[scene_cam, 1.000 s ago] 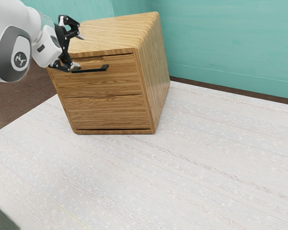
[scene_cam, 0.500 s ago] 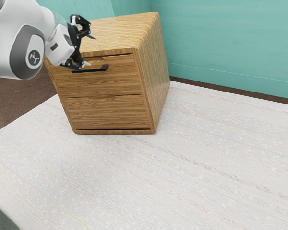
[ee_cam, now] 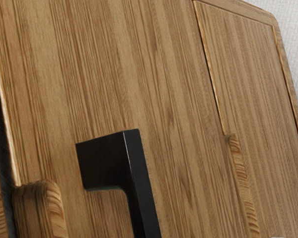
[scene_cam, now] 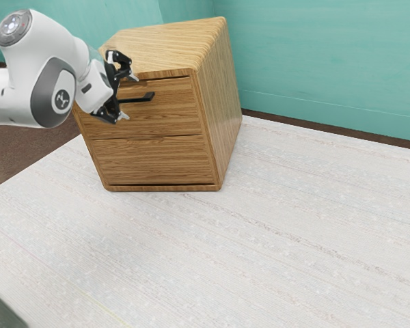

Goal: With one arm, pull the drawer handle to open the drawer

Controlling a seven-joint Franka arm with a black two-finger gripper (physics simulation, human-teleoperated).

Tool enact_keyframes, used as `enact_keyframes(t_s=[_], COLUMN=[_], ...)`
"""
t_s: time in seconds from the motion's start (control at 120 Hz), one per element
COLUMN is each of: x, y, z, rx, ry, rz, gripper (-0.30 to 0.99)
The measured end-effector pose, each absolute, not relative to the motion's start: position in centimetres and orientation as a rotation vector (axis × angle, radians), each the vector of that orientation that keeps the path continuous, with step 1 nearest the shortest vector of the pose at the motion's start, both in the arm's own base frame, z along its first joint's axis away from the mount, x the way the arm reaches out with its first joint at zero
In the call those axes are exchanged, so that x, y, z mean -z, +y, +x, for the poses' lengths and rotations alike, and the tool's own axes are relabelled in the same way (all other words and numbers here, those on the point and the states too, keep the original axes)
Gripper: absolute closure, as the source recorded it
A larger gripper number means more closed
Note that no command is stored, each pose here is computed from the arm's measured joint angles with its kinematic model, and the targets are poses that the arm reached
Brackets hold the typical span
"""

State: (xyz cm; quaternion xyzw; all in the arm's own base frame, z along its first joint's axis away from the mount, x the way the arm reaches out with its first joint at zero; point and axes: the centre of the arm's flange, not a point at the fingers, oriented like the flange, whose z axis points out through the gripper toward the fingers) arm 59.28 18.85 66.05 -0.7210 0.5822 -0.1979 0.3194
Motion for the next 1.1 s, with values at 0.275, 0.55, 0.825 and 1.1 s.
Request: enact_keyframes(t_s=[0.275, 0.55, 0.825, 1.1], x=[-64.7, -65.1, -63.9, -63.5], y=[18.6, 18.3, 18.6, 20.1], z=[59.2, 58.9, 58.8, 58.2], rx=[0.524, 0.509, 0.492, 0.476], ry=[1.549, 1.553, 1.559, 1.538], rz=[-1.921, -1.909, -1.932, -1.956], gripper=[-0.01, 0.12, 0.12, 0.12])
